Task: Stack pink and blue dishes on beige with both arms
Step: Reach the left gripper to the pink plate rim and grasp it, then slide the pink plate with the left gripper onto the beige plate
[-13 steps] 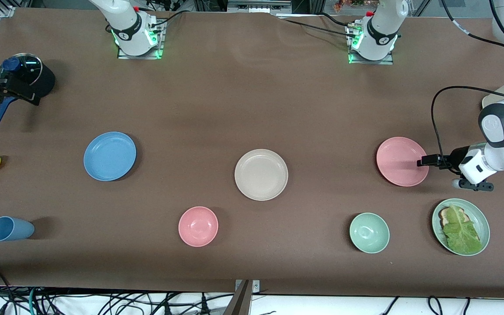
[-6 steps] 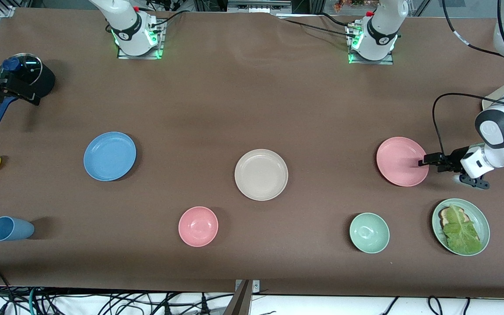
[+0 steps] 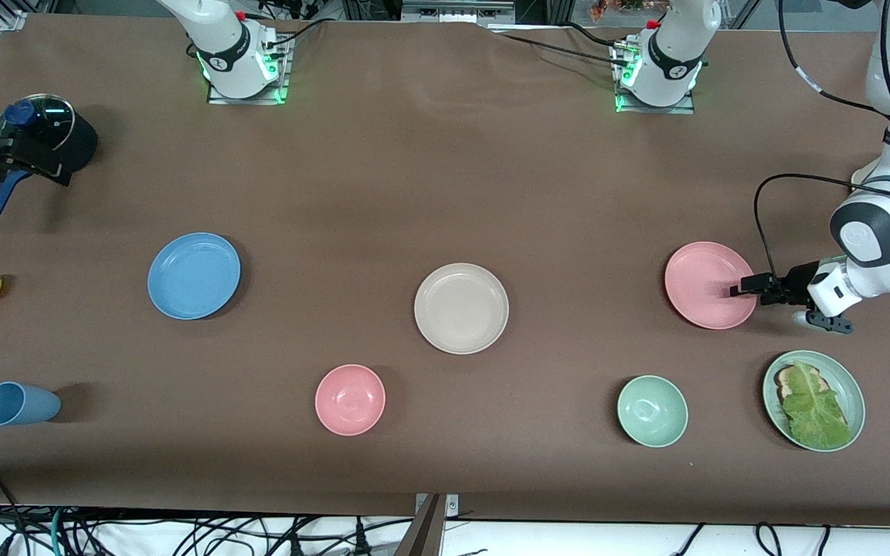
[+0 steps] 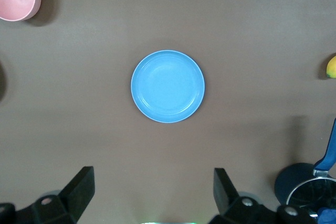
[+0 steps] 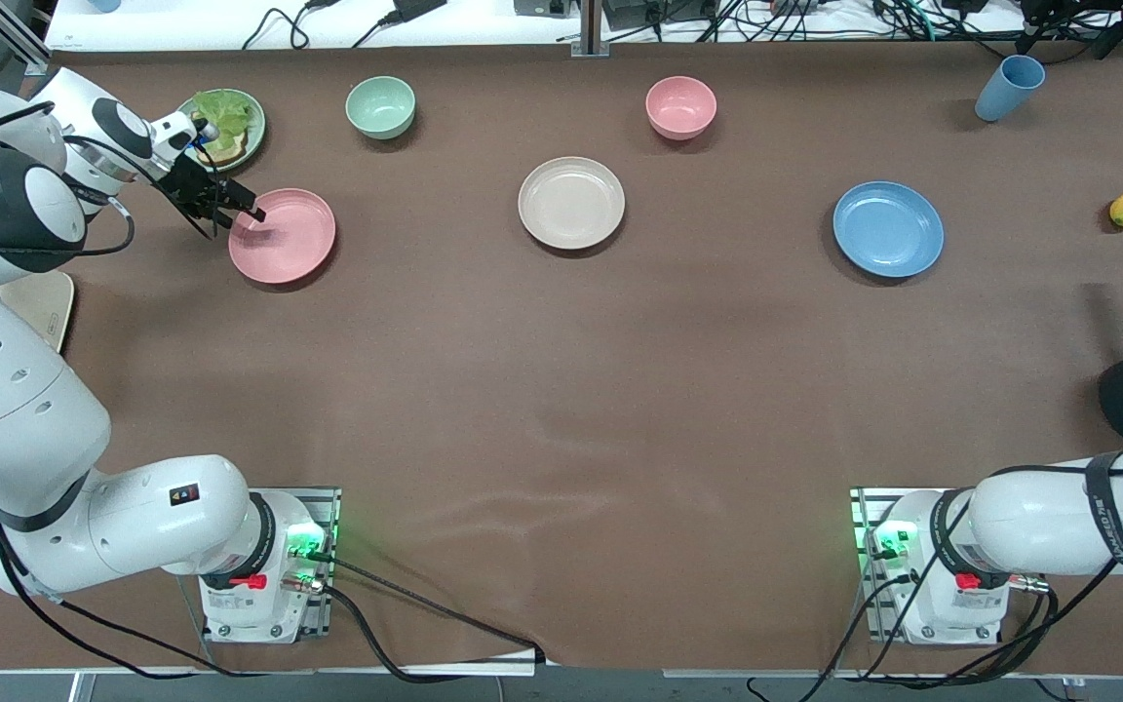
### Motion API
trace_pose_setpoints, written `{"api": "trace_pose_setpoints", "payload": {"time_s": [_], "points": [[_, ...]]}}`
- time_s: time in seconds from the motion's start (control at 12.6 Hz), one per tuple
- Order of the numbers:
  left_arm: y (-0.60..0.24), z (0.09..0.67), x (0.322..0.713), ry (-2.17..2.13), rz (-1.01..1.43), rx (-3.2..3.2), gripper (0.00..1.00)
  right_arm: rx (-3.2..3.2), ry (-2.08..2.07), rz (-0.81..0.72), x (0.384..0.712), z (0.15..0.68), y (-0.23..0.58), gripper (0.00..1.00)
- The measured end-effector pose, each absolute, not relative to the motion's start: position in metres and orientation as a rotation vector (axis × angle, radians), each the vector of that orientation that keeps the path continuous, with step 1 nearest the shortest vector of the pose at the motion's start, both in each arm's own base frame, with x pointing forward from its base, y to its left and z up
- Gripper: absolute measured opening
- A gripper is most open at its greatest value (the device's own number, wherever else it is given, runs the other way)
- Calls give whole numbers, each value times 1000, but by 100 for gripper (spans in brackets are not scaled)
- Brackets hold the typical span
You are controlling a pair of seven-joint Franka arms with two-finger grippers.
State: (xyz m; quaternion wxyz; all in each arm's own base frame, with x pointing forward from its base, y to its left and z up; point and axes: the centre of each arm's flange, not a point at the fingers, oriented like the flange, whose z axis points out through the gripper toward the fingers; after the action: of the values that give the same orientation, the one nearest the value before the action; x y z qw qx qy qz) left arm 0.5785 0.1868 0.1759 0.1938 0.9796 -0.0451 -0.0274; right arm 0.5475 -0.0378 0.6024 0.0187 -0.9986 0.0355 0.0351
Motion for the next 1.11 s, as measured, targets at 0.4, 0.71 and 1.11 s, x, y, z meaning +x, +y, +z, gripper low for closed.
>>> {"api": "trace_pose_setpoints", "payload": {"time_s": [0.4,0.71,1.11], "points": [[195,174,575,-104,-76,2747,43,-3100,110,108,547,603,-38,100],[200,174,573,-95,-76,2743,5,-3100,110,116,546,603,-38,100],[193,187,579,-103,-90,2720,5,-3099,110,119,546,603,-38,100]]}}
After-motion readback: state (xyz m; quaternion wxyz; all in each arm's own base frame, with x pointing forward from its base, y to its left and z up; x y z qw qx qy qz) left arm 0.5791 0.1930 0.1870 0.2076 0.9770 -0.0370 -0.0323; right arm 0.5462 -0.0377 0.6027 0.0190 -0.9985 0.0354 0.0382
